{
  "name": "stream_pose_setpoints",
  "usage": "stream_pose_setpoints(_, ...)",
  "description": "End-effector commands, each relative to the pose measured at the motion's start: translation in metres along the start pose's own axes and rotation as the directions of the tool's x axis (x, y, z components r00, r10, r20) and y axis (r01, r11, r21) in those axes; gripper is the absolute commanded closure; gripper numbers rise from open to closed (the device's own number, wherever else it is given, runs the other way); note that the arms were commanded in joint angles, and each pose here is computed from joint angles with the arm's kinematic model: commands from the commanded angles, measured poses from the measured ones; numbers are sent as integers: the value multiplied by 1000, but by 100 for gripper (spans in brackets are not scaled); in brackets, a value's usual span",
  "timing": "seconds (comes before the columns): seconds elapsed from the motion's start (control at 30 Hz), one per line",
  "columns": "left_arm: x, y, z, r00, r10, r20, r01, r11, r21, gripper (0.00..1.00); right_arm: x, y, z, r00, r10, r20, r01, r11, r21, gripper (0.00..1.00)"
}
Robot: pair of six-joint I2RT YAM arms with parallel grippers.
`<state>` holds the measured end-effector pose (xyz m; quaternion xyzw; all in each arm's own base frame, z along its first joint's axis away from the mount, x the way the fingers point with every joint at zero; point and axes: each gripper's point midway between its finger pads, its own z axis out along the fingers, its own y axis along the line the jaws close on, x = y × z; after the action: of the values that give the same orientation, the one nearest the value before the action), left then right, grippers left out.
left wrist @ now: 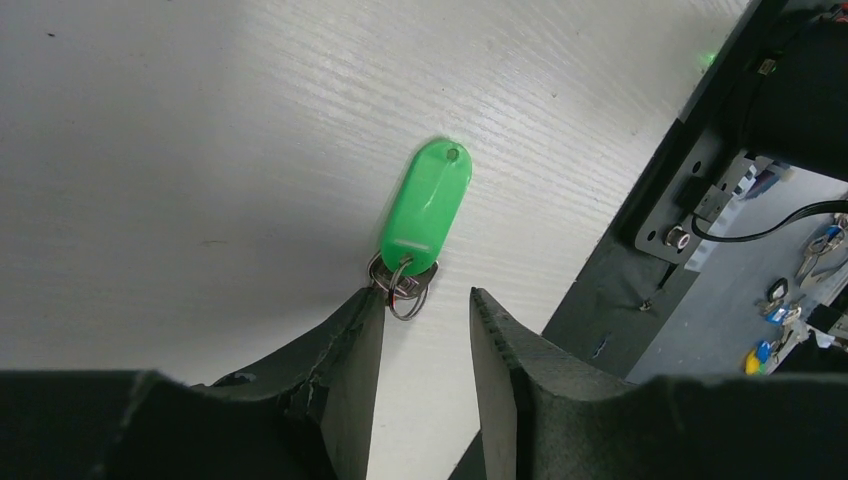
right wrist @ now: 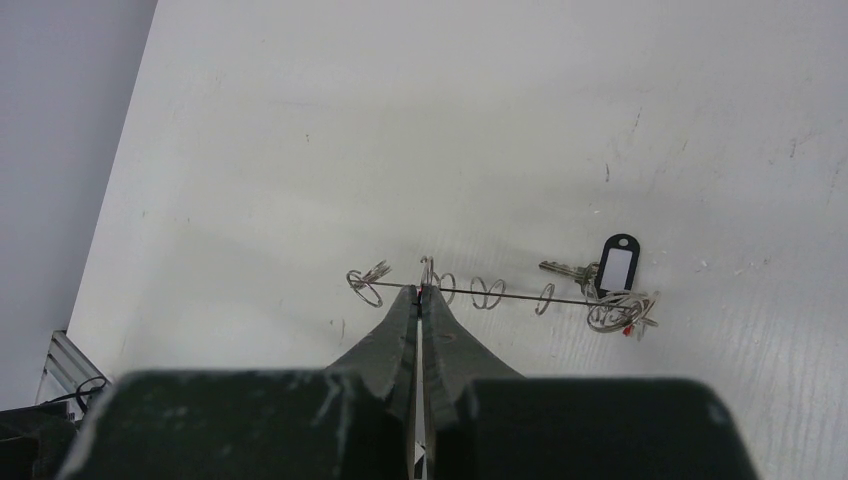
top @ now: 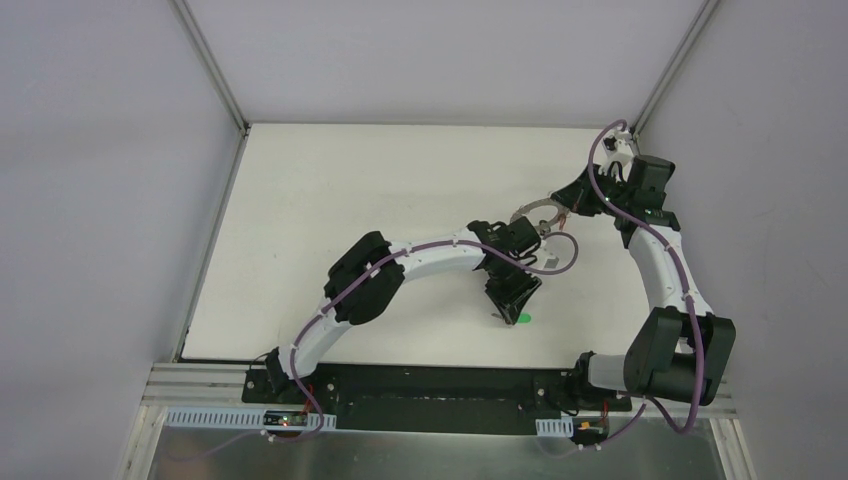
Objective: Put the keys on the keyring
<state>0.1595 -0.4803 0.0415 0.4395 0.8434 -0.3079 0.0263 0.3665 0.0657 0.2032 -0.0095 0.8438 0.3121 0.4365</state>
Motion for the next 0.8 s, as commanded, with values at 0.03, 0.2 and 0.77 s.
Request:
stream_pose_setpoints(0.03,-2,-13,-2,1000,-5,-15,6,1000,29,63,-15,12,-7,998,-36,57,38,998,-44,100)
stream_pose_setpoints(0.2,-1,-14,-1,1000,-9,-21,9,999,32,65,-14,13,-7,998,-34,56,37,998,-49,100)
stream_pose_setpoints(0.77,-1,-12,2,999,-13,-33,13,999,29,81,-13,12,-6,998,-25,50,28,998,-53,100)
